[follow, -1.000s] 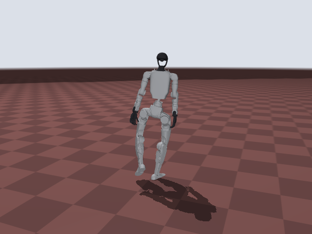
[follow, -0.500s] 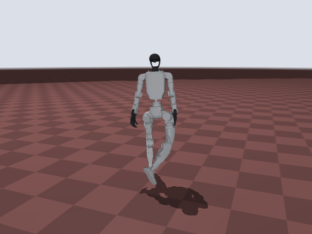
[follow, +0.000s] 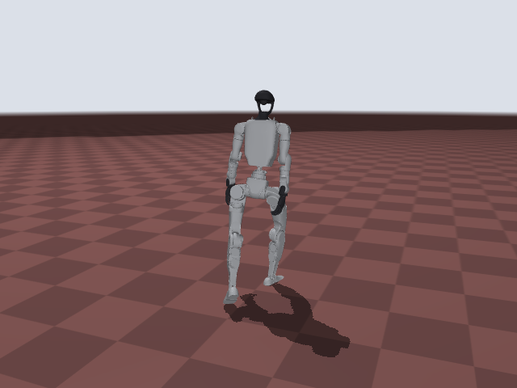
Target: Walk run
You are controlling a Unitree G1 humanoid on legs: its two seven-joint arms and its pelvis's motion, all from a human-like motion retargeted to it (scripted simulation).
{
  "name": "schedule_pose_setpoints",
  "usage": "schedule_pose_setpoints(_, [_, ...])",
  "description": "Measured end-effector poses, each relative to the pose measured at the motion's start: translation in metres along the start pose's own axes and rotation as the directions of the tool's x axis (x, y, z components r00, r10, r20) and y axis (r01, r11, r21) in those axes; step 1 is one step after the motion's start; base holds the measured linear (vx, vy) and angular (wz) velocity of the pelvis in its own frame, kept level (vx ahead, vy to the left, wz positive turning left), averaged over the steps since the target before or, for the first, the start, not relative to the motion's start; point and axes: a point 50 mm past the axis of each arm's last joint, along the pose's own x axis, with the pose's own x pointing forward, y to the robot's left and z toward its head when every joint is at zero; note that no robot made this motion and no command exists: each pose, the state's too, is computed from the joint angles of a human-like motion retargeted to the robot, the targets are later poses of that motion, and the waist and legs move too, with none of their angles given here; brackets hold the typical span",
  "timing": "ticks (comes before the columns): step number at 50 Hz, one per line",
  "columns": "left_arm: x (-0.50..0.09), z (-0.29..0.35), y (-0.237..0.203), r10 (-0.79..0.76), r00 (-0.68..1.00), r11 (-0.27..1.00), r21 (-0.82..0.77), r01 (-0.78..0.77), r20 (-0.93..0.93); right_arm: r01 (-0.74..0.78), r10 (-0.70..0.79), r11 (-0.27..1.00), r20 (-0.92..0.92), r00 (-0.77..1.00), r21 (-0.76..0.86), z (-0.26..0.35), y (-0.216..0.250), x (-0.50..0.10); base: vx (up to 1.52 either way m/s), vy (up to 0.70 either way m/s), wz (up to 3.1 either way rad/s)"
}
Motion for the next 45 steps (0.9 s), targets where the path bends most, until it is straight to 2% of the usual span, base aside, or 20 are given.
schedule_pose_setpoints(4, [-0.009, -0.063, -0.049, -0.148, 0.955, 0.989, -0.037, 0.143, -0.258, 0.036, -0.033, 0.999, 0.106, 0.994, -0.024, 0.031, 0.002, -0.003, 1.01, -0.18, -0.19])
schedule_pose_setpoints(7, [-0.019, -0.093, -0.075, -0.198, 0.906, 0.979, -0.036, 0.199, -0.375, 0.131, -0.120, 0.991, 0.215, 0.969, -0.035, 0.064, -0.003, -0.010, 1.00, -0.18, 0.37])
schedule_pose_setpoints(10, [-0.032, -0.116, -0.097, -0.229, 0.859, 0.973, -0.085, 0.213, -0.458, 0.185, -0.157, 0.981, 0.326, 0.932, -0.056, 0.099, -0.008, -0.022, 0.70, -0.12, 0.11])
schedule_pose_setpoints(14, [-0.058, -0.151, -0.133, -0.351, 0.744, 0.936, -0.209, 0.282, -0.569, 0.182, -0.111, 0.975, 0.437, 0.893, -0.124, 0.136, -0.016, -0.039, 0.82, -0.09, -0.43])
schedule_pose_setpoints(20, [-0.073, -0.164, -0.156, -0.456, 0.662, 0.888, -0.250, 0.387, -0.596, 0.221, -0.089, 0.956, 0.529, 0.844, -0.192, 0.168, -0.022, -0.058, 0.86, -0.01, -0.61])
schedule_pose_setpoints(25, [-0.064, -0.157, -0.139, -0.409, 0.687, 0.905, -0.172, 0.389, -0.601, 0.208, -0.075, 0.950, 0.481, 0.873, -0.231, 0.149, -0.018, -0.047, 0.95, 0.06, -0.12])
schedule_pose_setpoints(32, [-0.035, -0.118, -0.101, -0.290, 0.810, 0.956, -0.118, 0.268, -0.510, 0.090, -0.052, 0.965, 0.155, 0.987, -0.246, 0.048, -0.007, -0.008, 1.11, 0.11, -0.74])
schedule_pose_setpoints(37, [-0.016, -0.080, -0.033, -0.077, 0.911, 0.997, -0.019, 0.075, -0.406, -0.006, -0.001, 0.969, -0.028, 1.000, -0.246, 0.007, -0.008, -0.002, 0.81, 0.07, -0.38])
schedule_pose_setpoints(42, [-0.014, -0.034, 0.047, 0.141, 0.947, 0.978, 0.188, -0.089, -0.288, -0.015, 0.005, 0.995, -0.098, 0.995, -0.103, -0.026, -0.005, 0.000, 0.68, 0.01, 0.61])
schedule_pose_setpoints(45, [-0.018, -0.003, 0.081, 0.208, 0.962, 0.958, 0.234, -0.164, -0.179, -0.037, 0.030, 0.999, -0.151, 0.988, -0.039, -0.044, 0.000, 0.000, 0.82, -0.08, 0.52])
